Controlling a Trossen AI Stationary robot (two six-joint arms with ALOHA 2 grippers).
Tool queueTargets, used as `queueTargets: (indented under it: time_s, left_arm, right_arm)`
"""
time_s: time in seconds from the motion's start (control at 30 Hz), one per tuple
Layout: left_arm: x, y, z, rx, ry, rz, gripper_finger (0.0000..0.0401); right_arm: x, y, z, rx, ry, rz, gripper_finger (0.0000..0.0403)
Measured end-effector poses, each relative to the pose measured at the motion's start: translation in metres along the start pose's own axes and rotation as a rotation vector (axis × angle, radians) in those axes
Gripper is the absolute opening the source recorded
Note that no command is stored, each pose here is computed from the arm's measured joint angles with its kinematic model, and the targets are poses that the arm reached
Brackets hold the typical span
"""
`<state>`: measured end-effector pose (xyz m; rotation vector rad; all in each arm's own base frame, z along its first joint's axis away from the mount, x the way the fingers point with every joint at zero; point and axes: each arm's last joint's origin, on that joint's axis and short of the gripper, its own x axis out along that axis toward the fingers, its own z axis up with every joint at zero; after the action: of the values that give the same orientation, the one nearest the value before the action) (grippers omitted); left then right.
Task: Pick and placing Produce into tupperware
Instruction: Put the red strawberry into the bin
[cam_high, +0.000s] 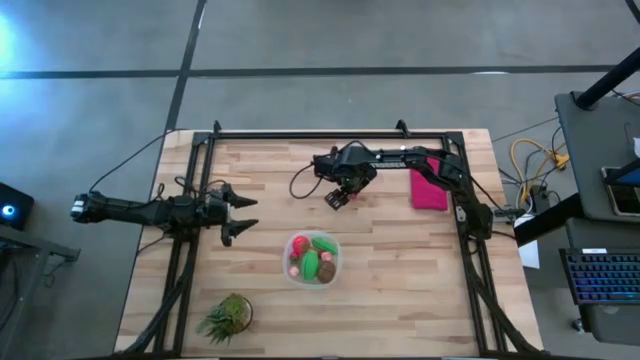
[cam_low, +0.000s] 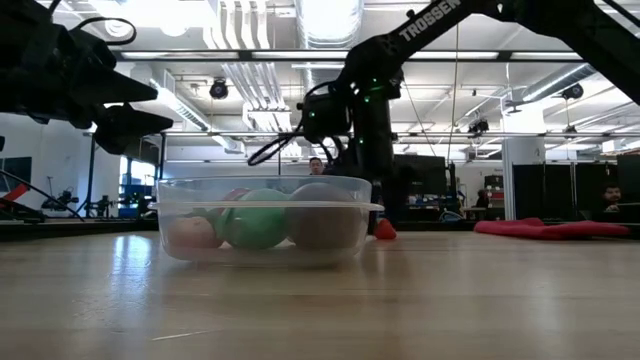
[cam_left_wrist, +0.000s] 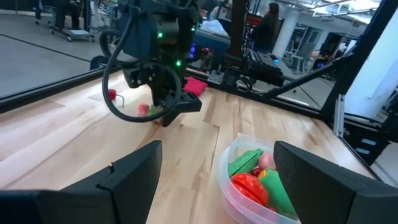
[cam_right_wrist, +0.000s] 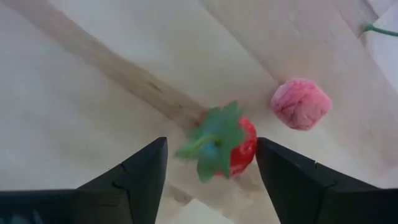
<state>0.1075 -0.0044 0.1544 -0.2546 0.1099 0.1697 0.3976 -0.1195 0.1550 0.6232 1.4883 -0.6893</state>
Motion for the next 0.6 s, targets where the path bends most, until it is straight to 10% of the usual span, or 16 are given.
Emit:
queueTargets:
  time_s: [0.6]
  left_arm:
    - [0.0001, 0.0001, -0.0002, 0.001, 0.001, 0.004, 0.0294]
  right_arm:
    - [-0.0018, 0.0022, 0.0024, 0.027, -0.018, 0.026, 0.0136]
